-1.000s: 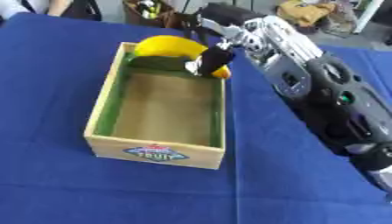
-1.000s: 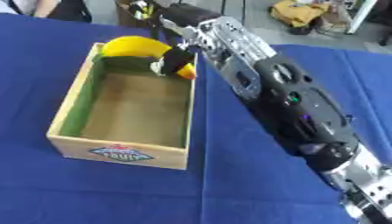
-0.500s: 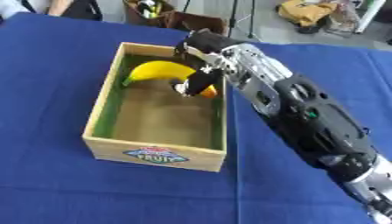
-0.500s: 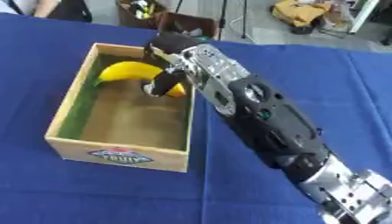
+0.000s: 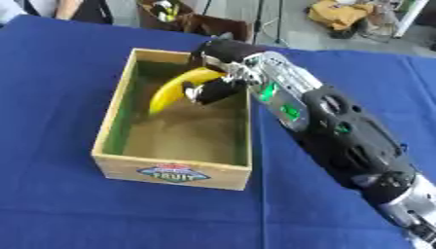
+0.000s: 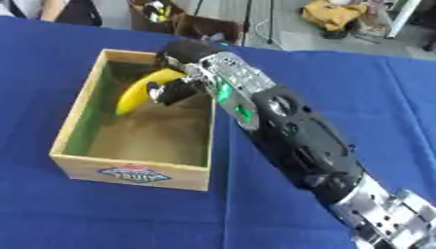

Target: Pick up objects on the table and place them in the box.

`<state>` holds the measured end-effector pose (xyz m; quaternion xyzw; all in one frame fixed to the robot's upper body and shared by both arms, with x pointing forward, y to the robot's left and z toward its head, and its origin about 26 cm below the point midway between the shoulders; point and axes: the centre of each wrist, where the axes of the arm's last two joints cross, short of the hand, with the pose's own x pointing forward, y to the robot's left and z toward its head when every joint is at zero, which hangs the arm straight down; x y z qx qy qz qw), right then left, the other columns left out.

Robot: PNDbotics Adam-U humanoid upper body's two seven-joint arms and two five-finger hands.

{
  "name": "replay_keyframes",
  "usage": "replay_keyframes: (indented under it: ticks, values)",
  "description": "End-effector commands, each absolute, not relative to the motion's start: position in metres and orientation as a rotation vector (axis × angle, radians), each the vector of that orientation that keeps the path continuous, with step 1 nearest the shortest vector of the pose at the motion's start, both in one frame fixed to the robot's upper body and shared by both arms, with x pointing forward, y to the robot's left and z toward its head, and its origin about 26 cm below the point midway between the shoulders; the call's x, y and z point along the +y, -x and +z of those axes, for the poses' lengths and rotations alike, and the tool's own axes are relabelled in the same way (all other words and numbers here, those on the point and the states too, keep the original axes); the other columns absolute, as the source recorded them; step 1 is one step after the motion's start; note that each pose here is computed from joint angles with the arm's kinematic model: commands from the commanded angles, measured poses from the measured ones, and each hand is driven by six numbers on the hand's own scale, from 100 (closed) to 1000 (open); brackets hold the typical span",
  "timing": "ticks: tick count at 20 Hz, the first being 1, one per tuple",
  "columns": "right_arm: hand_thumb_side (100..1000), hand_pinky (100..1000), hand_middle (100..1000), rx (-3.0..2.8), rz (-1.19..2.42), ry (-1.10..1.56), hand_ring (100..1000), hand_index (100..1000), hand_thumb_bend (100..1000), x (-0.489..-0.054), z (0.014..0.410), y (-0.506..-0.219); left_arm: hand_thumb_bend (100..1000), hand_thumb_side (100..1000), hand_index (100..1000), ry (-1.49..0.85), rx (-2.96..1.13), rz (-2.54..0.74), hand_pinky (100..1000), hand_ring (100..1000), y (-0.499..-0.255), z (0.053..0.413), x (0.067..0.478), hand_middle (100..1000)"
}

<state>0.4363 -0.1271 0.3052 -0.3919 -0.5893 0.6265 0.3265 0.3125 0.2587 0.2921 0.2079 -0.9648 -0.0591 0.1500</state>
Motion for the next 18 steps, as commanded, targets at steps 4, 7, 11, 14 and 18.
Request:
replay_keyframes:
  ticks: [4, 7, 11, 14, 18]
  values:
    - [779, 835, 789, -1.696, 1.536, 1.026, 911, 918, 369, -0.132, 0.341, -0.417, 100, 1000, 1000, -0.620, -2.800, -0.174, 664, 804, -0.308, 0.301, 0.260, 902]
    - [790, 831, 772, -1.804, 1.464, 0.998, 907, 903, 325, -0.135, 0.359, -0.403, 100, 1000, 1000, -0.626, -2.796, -0.178, 664, 804, -0.308, 0.300, 0.261, 902]
    - [816, 822, 758, -1.969, 1.352, 0.979, 900, 897, 171, -0.145, 0.386, -0.374, 100, 1000, 1000, -0.640, -2.786, -0.181, 664, 804, -0.308, 0.299, 0.263, 899]
    - [796, 817, 754, -2.063, 1.295, 0.977, 898, 891, 100, -0.154, 0.399, -0.350, 100, 1000, 1000, -0.654, -2.778, -0.182, 664, 804, -0.308, 0.298, 0.264, 898]
    - [688, 787, 716, -2.186, 1.185, 0.972, 877, 853, 100, -0.170, 0.411, -0.313, 100, 1000, 1000, -0.671, -2.767, -0.178, 665, 803, -0.307, 0.296, 0.266, 897]
